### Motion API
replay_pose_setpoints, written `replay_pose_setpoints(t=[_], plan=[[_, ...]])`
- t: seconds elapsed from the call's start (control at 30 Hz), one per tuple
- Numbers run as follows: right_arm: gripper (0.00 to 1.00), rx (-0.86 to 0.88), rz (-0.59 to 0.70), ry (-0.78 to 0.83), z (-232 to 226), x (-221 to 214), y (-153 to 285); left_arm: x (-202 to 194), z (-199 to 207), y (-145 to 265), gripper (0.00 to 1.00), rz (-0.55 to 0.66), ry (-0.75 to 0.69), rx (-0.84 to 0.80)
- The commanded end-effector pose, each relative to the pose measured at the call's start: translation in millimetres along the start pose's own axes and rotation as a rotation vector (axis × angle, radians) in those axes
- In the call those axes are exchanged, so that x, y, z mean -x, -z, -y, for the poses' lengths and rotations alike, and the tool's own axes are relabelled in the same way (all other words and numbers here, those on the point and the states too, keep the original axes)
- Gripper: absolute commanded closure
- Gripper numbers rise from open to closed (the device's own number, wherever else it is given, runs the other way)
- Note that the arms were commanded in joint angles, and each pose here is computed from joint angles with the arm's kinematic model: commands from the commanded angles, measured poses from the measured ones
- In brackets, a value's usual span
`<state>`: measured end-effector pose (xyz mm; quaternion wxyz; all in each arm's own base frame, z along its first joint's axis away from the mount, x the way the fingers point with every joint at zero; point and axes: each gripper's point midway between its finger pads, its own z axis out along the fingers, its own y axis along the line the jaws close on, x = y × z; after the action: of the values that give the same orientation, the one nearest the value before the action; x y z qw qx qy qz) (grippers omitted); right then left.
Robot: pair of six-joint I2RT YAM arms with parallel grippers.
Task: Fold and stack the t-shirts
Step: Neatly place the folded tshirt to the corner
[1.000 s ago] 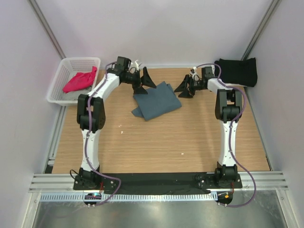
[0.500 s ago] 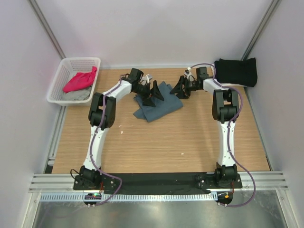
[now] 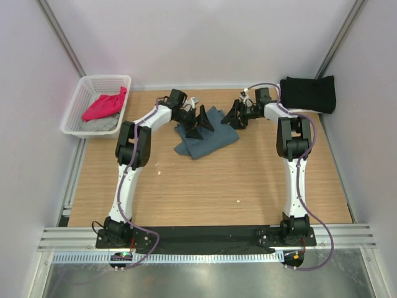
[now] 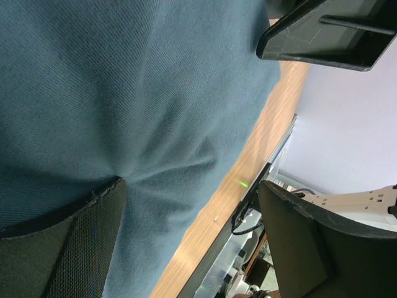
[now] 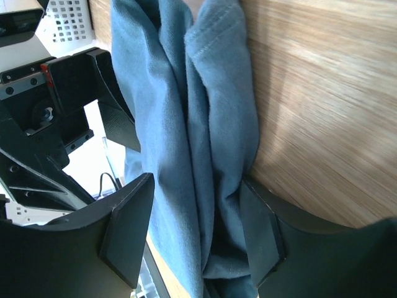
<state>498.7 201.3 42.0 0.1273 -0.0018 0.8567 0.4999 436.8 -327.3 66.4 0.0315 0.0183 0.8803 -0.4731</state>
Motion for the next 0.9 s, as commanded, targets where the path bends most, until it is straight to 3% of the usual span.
replay_pose_setpoints(t=[0.0,0.3,0.5,0.67,0.7,0.73,0.77,0.87], plan=[[0.37,-0.073,-0.055,-0.022,27.4,-22.9,-25.1,4.9,14.6,5.5,0.12,0.023,-0.040,-0.011],[0.41,-0.058,-0.078,-0.008,19.9,-28.7,-37.7,5.2,16.9,8.0,0.12,0.029,-0.048,-0.007],[0.63,-0.098,-0.063,0.011,22.8,-26.2,-32.0,7.5,17.8,9.9,0.12,0.034,-0.053,-0.007],[0.71,-0.135,0.011,0.052,15.5,-0.9,-10.7,15.6,23.3,23.0,0.12,0.065,-0.082,-0.002],[0.78,-0.145,0.031,0.074,13.1,6.2,-5.2,19.5,23.0,28.6,0.12,0.080,-0.088,0.004],[0.94,-0.175,0.065,0.092,11.0,16.2,5.9,23.6,28.6,35.0,0.12,0.098,-0.107,0.004],[0.97,-0.188,0.081,0.113,9.1,22.1,11.0,29.5,28.9,42.5,0.12,0.122,-0.132,0.019],[0.99,-0.246,0.123,0.182,5.0,37.3,33.8,44.1,35.2,63.2,0.09,0.185,-0.184,0.064]])
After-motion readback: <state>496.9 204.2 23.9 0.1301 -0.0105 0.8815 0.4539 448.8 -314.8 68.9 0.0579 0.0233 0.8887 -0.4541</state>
